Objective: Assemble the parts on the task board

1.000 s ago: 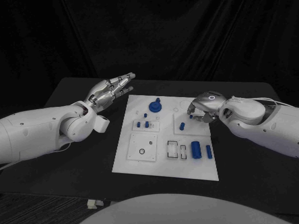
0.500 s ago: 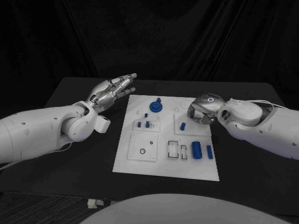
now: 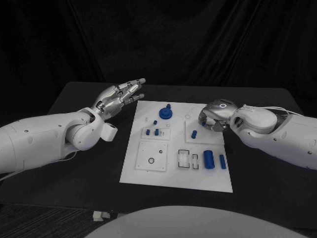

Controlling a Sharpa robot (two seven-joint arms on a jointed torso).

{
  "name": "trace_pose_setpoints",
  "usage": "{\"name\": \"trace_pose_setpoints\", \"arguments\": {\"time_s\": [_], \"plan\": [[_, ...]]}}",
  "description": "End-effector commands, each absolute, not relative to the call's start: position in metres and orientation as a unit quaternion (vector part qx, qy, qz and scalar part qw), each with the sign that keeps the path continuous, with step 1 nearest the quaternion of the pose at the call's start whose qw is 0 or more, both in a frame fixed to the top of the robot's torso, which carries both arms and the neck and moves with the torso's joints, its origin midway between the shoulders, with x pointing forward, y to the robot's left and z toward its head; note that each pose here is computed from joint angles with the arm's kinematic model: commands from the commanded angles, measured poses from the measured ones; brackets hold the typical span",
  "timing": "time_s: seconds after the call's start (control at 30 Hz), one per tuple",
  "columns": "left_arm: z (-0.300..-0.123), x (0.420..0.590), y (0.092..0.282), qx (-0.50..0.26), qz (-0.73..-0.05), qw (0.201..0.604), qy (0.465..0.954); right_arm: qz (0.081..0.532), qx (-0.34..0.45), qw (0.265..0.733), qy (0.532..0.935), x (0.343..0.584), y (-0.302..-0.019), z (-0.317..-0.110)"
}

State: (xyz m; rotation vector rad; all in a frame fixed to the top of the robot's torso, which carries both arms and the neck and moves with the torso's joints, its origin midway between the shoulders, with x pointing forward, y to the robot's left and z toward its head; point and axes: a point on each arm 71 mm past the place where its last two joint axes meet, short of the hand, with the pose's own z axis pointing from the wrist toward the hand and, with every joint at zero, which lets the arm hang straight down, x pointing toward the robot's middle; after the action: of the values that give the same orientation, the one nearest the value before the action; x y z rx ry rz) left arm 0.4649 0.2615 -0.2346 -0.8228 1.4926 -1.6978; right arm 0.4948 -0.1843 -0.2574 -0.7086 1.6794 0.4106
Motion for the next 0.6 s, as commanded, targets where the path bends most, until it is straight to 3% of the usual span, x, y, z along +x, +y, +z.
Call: {"name": "trace_pose_setpoints", "arguments": {"time_s": [0.03,0.6], "plan": [[-0.2213,0.4621,0.2623,-0.283,-0.719,0.384,0.506,0.179,-0.301,0.605,0.715,0.4951,-0.1857,-0.2569],[-0.2275,0.4636,0.2644,-0.291,-0.709,0.381,0.517,0.194,-0.285,0.623,0.702,0.4922,-0.1879,-0.2514]]}}
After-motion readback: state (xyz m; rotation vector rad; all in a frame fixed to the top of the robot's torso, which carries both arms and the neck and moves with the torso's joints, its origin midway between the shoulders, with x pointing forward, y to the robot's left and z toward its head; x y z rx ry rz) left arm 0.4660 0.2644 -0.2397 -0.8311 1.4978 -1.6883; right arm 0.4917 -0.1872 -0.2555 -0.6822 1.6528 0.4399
